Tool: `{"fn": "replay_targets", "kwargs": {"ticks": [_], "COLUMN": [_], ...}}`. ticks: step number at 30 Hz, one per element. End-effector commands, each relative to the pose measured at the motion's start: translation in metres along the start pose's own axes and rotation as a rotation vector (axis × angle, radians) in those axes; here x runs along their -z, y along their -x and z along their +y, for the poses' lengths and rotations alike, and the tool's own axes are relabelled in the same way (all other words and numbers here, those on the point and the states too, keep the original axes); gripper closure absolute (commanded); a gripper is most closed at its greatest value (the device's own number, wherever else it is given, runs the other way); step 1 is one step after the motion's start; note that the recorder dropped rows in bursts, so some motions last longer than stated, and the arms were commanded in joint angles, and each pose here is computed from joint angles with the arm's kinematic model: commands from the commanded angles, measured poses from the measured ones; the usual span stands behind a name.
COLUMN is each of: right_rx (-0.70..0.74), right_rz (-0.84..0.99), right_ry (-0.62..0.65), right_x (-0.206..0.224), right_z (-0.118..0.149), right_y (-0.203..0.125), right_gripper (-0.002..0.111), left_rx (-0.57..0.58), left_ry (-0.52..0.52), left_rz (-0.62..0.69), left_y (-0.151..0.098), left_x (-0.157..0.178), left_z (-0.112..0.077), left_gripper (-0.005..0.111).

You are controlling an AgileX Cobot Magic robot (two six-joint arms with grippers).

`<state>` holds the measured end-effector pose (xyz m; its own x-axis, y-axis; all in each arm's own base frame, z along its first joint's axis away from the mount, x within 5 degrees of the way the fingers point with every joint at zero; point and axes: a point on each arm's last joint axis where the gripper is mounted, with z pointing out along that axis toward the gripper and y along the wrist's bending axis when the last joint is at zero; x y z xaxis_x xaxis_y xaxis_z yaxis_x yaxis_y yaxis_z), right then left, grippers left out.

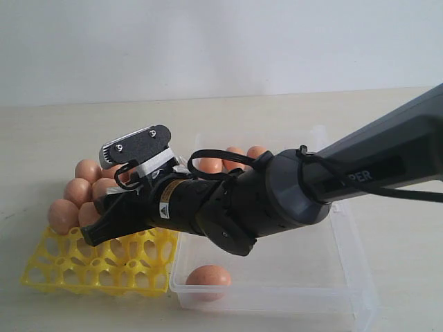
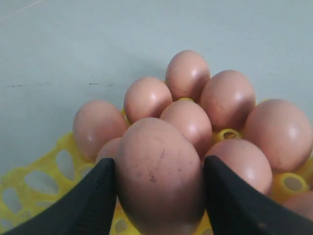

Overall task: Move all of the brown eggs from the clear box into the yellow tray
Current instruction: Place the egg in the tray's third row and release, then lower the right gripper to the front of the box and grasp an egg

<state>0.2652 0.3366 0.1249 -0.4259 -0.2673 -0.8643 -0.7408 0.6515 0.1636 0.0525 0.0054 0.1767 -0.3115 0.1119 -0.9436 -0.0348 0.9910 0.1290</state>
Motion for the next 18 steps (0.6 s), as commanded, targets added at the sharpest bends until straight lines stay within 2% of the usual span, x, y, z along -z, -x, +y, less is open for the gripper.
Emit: {"fn": "replay_targets", "kwargs": {"ticks": [1,2,4,6,8,10,14,18], "right_rx": [0.007,0.009,0.053,0.124,0.236,0.261,0.218,0.241], "right_rz": [0.06,0.073,0.103,0.126,0.187,0.28,0.626,0.744], "right_ry": [-0.012,-0.016,-0.026,-0.037,-0.061,-0.092,-0.171,-0.172], "right_x": [0.001,0.001,0.007,0.023,0.059,0.09,0.136,0.143], "right_z": [-0.001,-0.001,-0.001,0.001,0.001,-0.001,-0.015,-0.02], "right_y": [-0.004,-0.005,-0.001,0.016,0.046,0.06,0.052,0.045], "right_gripper": [0.036,0.03,0.032,0.042,0.056,0.059,0.059,0.059], "left_rx": [0.005,0.005,0.005,0.005,0.005,0.005,0.005,0.005], "left_ry": [-0.005,-0.005,-0.005,-0.005,-0.005,-0.005,-0.005,-0.005], "left_rz": [-0.019,-0.019,-0.019,-0.019,-0.019,-0.019,-0.019,-0.019], "left_y": [0.002,0.002,0.002,0.002,0.002,0.002,0.002,0.002], "left_x": [0.001,0.001,0.001,0.001,0.001,0.001,0.001,0.001], "left_z": [0.0,0.0,0.0,0.0,0.0,0.0,0.0,0.0], "left_gripper": [0.107,0.107,0.107,0.107,0.107,0.107,0.107,0.107]}}
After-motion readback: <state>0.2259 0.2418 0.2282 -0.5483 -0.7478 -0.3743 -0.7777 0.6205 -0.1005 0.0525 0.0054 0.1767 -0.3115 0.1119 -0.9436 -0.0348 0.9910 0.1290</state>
